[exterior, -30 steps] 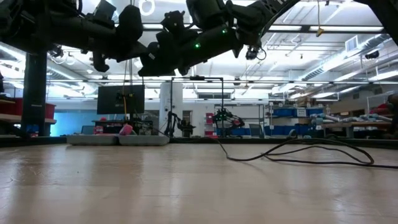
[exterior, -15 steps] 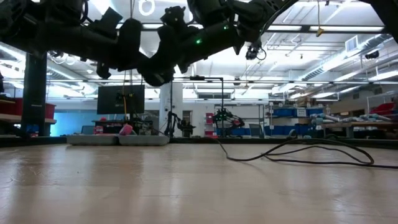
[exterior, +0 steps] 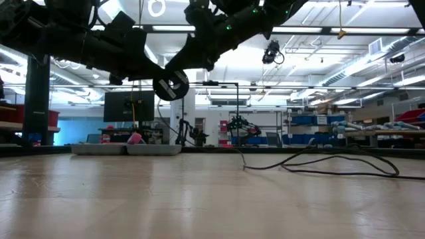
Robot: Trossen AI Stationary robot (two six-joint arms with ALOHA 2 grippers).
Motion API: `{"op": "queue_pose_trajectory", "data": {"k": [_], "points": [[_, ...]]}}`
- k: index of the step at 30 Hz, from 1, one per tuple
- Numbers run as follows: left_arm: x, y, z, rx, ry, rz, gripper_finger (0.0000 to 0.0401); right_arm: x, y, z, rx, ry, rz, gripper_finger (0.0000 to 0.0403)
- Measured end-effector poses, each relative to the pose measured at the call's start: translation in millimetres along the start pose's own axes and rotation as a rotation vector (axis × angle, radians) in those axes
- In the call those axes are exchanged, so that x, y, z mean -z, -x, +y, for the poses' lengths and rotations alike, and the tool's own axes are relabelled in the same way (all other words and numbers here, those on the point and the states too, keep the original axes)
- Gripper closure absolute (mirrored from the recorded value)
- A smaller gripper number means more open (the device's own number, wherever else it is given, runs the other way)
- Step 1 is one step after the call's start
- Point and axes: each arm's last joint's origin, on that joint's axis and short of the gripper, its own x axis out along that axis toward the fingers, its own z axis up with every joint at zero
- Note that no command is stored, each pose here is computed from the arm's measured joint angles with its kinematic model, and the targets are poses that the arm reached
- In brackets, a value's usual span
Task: Coil cords
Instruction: Coil the black wire onto the spool
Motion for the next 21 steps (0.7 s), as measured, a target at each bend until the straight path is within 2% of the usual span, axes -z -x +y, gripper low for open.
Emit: {"op": "queue_pose_trajectory", "data": {"k": [15,21], "points": [[5.6,0.1,-0.4,0.022,-0.03,0.05,0.0401,6.0,6.6,-4.6,0.01,0.005,0.093,0.0398],[6.8,0.4,-0.3,0.022,-0.034,0.057,0.0401,10.3,7.8,-5.8,0.024,-0.005,0.143,0.0377]]}}
